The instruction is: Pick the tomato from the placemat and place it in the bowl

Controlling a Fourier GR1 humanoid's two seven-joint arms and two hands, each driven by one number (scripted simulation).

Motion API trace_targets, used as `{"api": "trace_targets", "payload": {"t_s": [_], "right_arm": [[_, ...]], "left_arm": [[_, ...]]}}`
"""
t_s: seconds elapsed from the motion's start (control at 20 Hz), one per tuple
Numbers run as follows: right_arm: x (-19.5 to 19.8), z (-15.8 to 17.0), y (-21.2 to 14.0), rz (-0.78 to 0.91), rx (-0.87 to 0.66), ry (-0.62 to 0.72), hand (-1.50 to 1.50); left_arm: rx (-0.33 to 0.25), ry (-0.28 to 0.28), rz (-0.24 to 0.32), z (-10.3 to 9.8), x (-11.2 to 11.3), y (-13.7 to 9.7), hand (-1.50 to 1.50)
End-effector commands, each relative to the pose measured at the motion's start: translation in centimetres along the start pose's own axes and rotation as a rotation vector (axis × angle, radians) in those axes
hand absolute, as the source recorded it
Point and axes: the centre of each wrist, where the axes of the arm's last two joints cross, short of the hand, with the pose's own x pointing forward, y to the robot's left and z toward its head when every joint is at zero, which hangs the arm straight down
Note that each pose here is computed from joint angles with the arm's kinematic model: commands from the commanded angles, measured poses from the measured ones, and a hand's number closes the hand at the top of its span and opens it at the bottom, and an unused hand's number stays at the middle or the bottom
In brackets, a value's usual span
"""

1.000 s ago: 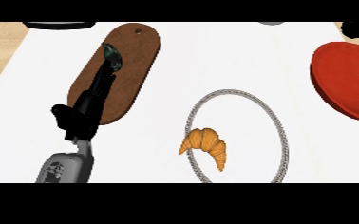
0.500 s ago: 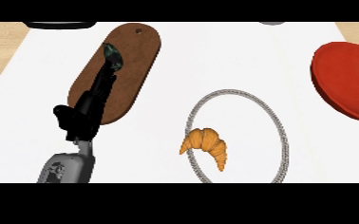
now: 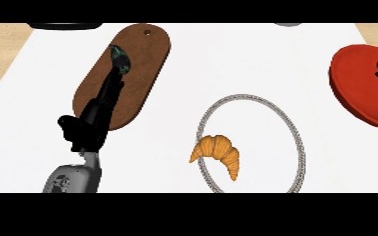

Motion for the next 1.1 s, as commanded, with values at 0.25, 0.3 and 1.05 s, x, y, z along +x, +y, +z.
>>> {"api": "trace_targets", "payload": {"t_s": [0.25, 0.3, 1.05], "right_arm": [[-1.1, -0.2, 0.5, -0.271, -0.017, -0.149, -1.50], [-3.4, 0.7, 1.4, -0.291, -0.048, -0.158, -1.50], [-5.8, 0.7, -5.5, -0.651, -0.124, -0.109, -1.50]], "left_arm": [[0.001, 0.000, -0.012, -1.9, 0.3, 1.0, 0.00], [0.014, 0.011, 0.006, 1.0, -1.4, 0.5, 0.00], [0.043, 0.018, -0.026, 0.0, 1.1, -0.3, 0.00]]}}
